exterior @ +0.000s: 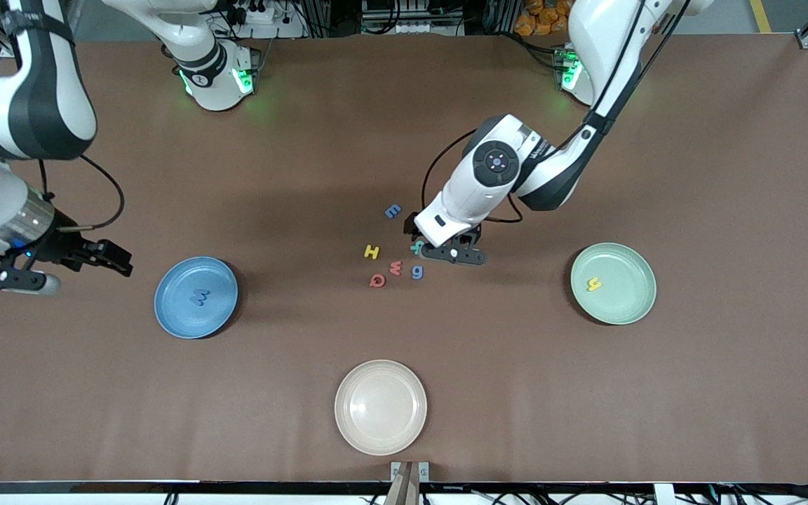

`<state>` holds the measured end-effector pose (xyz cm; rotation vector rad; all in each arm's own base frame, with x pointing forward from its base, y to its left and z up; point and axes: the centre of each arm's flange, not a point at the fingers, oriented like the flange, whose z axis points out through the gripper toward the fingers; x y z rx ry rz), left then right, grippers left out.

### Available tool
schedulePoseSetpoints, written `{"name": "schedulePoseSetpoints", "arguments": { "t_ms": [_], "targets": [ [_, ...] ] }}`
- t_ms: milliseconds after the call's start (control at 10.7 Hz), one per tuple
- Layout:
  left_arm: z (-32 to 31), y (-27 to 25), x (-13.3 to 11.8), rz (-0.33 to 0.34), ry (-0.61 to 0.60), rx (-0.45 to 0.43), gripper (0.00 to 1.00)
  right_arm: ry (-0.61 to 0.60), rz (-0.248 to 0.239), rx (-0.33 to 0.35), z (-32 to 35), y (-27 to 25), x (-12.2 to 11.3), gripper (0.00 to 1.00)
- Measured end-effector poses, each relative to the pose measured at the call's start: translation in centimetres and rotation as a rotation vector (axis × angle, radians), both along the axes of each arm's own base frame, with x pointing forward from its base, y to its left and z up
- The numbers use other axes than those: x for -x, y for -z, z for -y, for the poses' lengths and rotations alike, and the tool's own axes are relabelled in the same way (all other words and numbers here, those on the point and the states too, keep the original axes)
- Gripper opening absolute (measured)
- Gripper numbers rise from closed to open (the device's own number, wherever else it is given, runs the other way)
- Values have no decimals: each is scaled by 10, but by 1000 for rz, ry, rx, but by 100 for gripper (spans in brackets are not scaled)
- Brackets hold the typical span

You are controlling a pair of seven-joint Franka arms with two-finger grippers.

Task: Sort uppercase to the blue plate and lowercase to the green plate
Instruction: 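Position the left gripper above the blue 3-shaped letter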

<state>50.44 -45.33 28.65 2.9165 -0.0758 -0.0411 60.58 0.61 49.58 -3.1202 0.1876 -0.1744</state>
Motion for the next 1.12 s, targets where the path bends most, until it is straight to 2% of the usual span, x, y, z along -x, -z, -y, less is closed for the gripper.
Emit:
{"name": "schedulePoseSetpoints", "arguments": {
  "t_ms": [187, 375, 562, 750, 937, 1124],
  "targets": [
    [22, 21, 6, -4, -29, -26, 100, -3, 26, 2, -2, -31, 13, 100],
    [33, 37, 5, -2, -39, -41, 100, -2, 25, -10, -5, -53, 26, 100],
    [41, 42, 6, -2, -52, -44, 100, 2, 21, -51, -10, -69, 29, 100],
    [54, 42, 19, -6, -61, -46, 100, 5, 12, -98, -14, -88, 31, 100],
    [74, 43, 42, 28, 9, -77, 100, 3, 1, -115, -16, -99, 33, 100],
    [95, 50, 72, 81, 181, -119, 100, 0, -17, -141, -19, -108, 36, 100]
  ]
}}
